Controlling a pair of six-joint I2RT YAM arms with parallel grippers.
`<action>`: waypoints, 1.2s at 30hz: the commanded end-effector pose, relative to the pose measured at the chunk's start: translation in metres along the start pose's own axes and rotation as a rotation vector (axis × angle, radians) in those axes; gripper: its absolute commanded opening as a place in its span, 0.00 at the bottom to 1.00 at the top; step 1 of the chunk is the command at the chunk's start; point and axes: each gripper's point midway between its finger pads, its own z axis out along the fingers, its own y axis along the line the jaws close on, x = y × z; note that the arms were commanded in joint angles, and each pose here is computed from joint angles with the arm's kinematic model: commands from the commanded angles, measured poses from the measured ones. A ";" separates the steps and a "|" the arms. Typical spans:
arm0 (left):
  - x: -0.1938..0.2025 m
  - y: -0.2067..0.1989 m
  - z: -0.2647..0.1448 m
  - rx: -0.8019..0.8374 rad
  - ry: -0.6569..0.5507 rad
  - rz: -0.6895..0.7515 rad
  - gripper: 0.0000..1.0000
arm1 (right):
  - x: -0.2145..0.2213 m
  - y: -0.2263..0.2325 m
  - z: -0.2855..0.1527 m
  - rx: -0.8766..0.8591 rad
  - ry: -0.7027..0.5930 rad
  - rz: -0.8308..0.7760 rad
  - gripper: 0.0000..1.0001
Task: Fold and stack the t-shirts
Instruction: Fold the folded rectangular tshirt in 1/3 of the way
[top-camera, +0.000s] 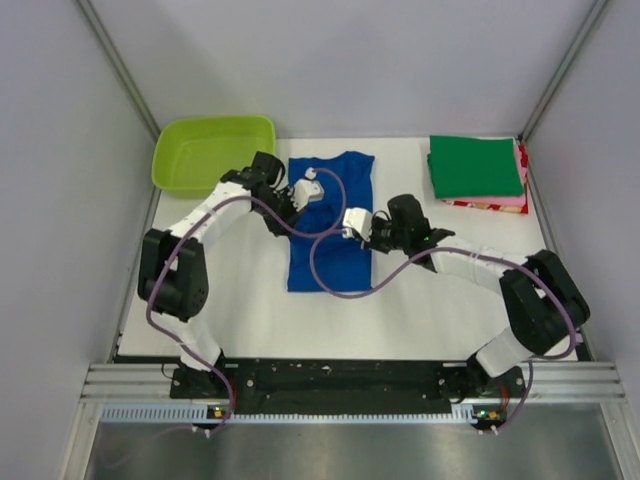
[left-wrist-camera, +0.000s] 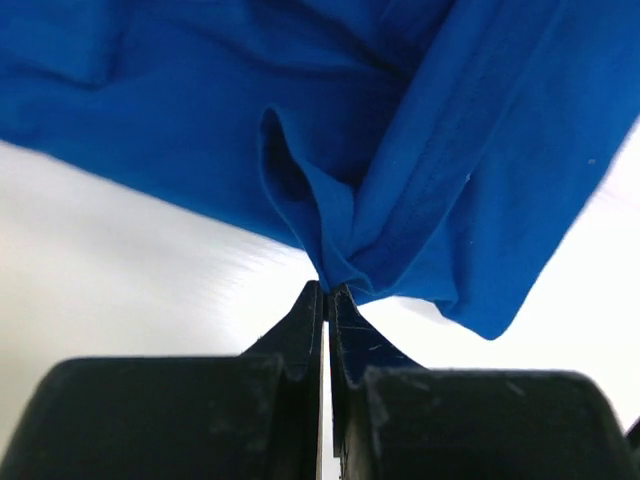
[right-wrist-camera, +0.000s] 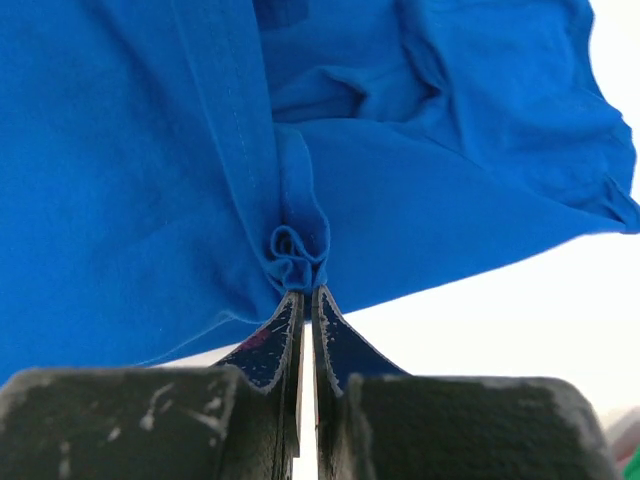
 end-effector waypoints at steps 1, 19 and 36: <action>-0.015 0.049 -0.002 -0.096 -0.044 -0.114 0.00 | -0.018 -0.064 0.005 0.156 -0.067 -0.019 0.00; -0.018 0.114 0.034 -0.217 0.015 -0.114 0.00 | 0.026 -0.088 0.025 0.189 0.082 -0.013 0.00; -0.067 0.114 -0.015 -0.260 -0.101 -0.040 0.38 | 0.019 -0.120 -0.006 0.306 0.073 0.170 0.50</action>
